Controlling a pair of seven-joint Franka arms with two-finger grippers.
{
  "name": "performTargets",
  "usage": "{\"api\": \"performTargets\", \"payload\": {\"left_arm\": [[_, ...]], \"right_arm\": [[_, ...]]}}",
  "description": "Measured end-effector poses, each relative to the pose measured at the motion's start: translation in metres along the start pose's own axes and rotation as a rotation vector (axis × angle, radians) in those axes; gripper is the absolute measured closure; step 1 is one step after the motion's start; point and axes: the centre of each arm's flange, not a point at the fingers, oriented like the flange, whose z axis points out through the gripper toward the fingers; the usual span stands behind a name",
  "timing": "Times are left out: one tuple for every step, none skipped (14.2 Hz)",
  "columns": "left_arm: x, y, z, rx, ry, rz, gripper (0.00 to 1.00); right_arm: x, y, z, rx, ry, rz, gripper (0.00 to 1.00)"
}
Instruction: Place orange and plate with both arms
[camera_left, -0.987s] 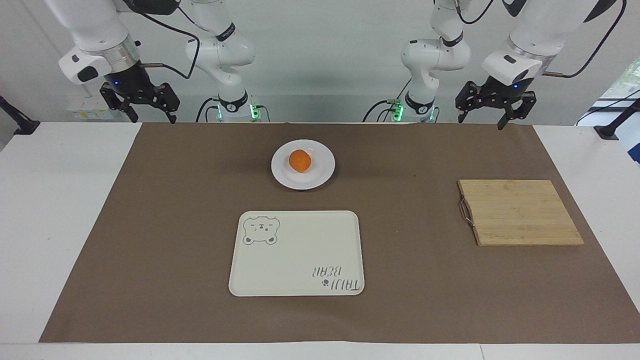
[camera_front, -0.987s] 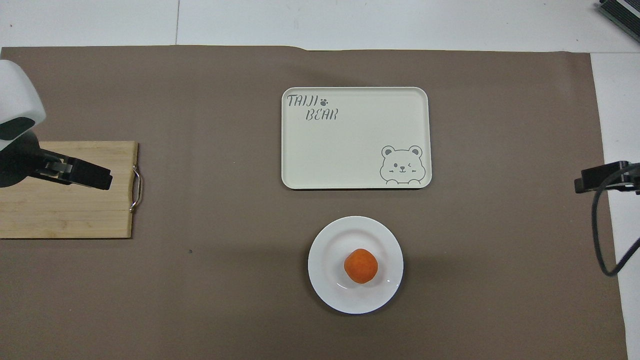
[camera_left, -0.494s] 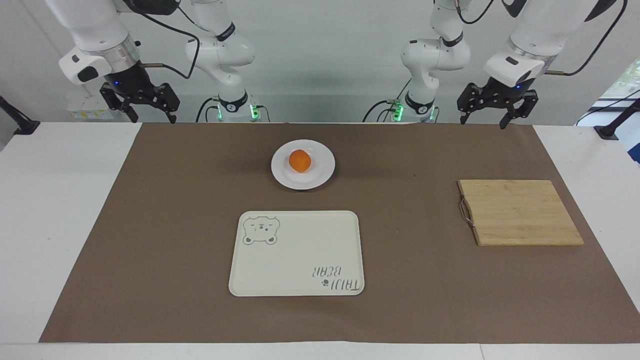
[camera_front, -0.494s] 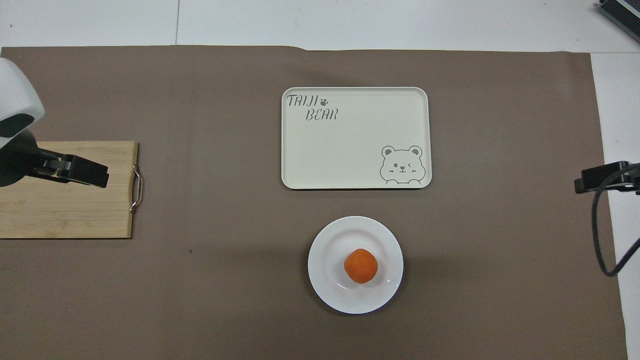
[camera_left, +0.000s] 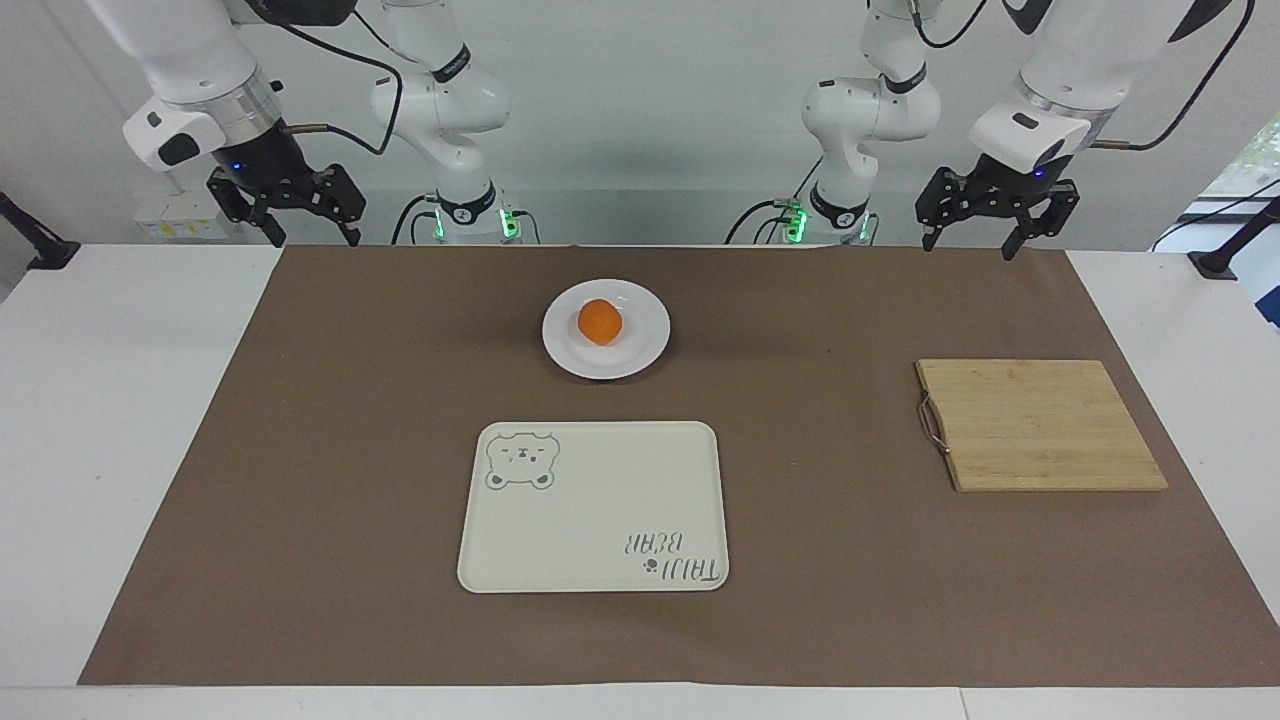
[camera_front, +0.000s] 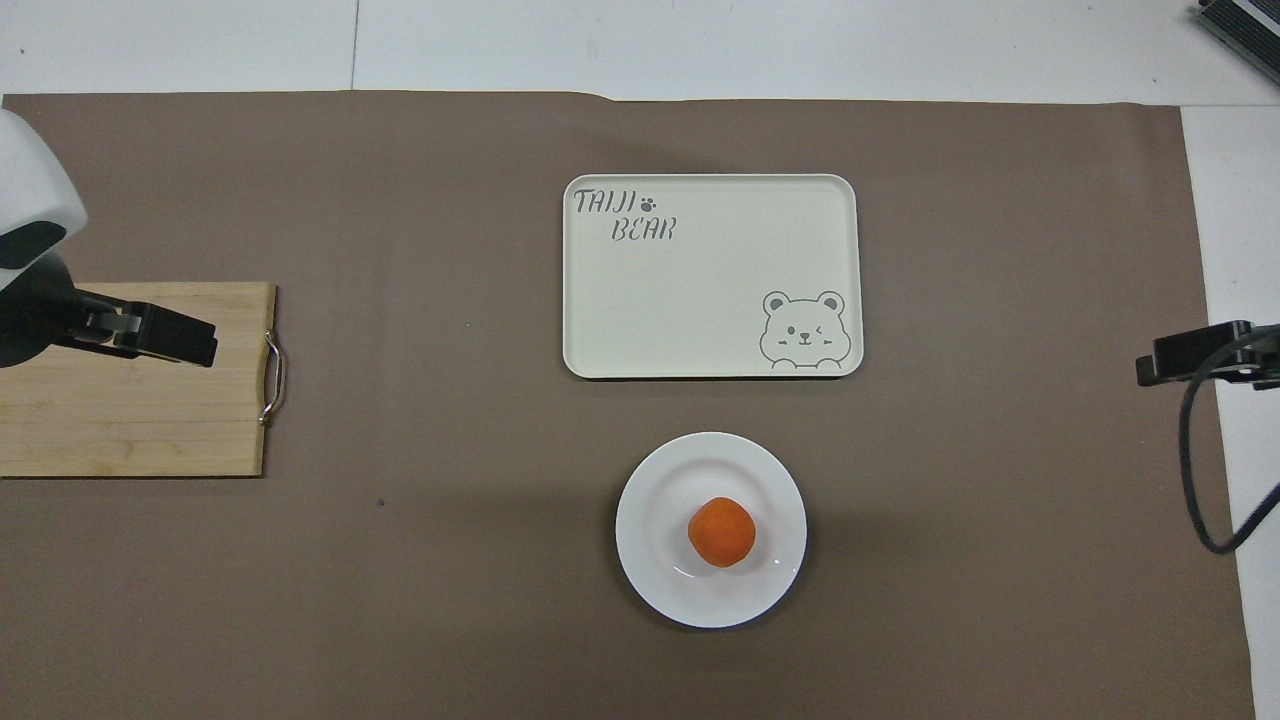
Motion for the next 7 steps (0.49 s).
{"api": "performTargets", "payload": {"left_arm": [[0.0,0.0,0.0,0.0,0.001,0.0,0.0],[0.0,0.0,0.0,0.0,0.002,0.0,0.0],[0.0,0.0,0.0,0.0,0.002,0.0,0.0],[0.0,0.0,0.0,0.0,0.002,-0.001,0.0],[0.0,-0.001,0.0,0.0,0.003,-0.002,0.0],[0.0,-0.002,0.0,0.0,0.003,-0.004,0.0],[0.0,-0.004,0.0,0.0,0.003,-0.008,0.0]], "right_arm": [[0.0,-0.002,0.001,0.02,-0.003,-0.001,0.0],[0.0,-0.005,0.005,0.049,-0.011,-0.007,0.0],[0.0,-0.007,0.012,0.074,-0.023,-0.015,0.0],[0.001,-0.008,0.022,0.095,-0.031,-0.019,0.0],[0.004,-0.01,0.035,0.121,-0.035,-0.019,0.0],[0.005,-0.012,0.046,0.151,-0.042,-0.017,0.0],[0.006,-0.014,0.057,0.187,-0.052,-0.016,0.0]]}}
